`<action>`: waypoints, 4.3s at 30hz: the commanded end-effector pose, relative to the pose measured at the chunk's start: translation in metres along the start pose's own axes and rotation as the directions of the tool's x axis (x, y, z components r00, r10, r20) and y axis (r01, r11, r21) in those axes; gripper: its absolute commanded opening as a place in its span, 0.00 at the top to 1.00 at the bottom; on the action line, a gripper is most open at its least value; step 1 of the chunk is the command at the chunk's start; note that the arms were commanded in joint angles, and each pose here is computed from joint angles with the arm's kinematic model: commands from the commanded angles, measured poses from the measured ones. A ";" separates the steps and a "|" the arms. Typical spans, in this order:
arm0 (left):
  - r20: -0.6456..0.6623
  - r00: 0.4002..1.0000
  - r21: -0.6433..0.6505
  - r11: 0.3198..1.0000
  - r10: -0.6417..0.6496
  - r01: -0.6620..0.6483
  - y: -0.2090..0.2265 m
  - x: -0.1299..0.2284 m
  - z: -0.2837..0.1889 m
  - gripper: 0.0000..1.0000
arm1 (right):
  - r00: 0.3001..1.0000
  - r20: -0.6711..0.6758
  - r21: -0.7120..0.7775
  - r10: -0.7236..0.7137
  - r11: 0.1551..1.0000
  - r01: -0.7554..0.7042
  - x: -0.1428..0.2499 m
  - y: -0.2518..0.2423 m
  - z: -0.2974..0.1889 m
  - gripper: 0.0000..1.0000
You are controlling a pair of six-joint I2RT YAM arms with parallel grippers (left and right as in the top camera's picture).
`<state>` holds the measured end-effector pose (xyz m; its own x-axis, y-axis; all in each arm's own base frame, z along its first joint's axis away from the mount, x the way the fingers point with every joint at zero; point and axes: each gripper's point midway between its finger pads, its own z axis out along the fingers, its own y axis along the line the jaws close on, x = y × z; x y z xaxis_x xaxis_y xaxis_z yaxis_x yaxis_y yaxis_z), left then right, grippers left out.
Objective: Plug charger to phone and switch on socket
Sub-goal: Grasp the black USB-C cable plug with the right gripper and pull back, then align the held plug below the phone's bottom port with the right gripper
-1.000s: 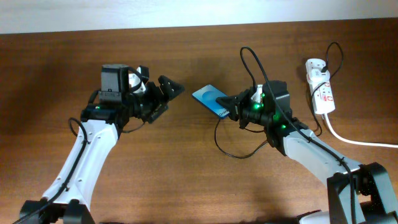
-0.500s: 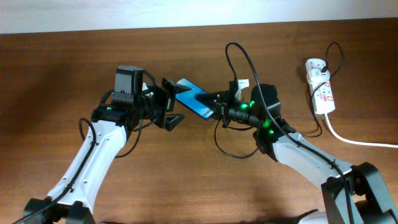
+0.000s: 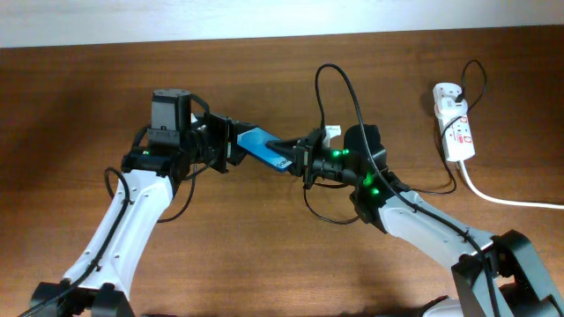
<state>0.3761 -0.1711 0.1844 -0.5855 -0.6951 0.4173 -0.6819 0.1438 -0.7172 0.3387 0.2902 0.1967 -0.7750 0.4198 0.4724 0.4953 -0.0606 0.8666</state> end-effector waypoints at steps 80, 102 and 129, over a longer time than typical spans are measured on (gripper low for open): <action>-0.456 0.822 0.424 0.895 0.343 -0.138 0.001 -0.091 -0.031 1.00 | 0.665 -0.119 0.940 -0.738 0.131 0.314 -0.139 -0.141 -0.036 0.55; -0.333 0.715 0.505 0.757 0.615 -0.416 -0.043 -0.029 0.029 1.00 | 0.495 -0.264 0.642 -0.828 0.233 0.731 0.090 -0.006 -0.124 0.96; -0.408 0.680 0.524 0.766 0.609 -0.371 -0.066 0.007 0.028 1.00 | 0.533 -0.139 0.569 -0.835 0.373 0.733 0.078 -0.016 -0.052 0.96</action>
<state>0.4255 -0.2081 0.2122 -0.9912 -0.0977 0.0897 -0.0904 0.0031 -0.9959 0.2532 0.2737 0.2288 -0.8736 0.1511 -0.4625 -0.1600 0.8085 0.5664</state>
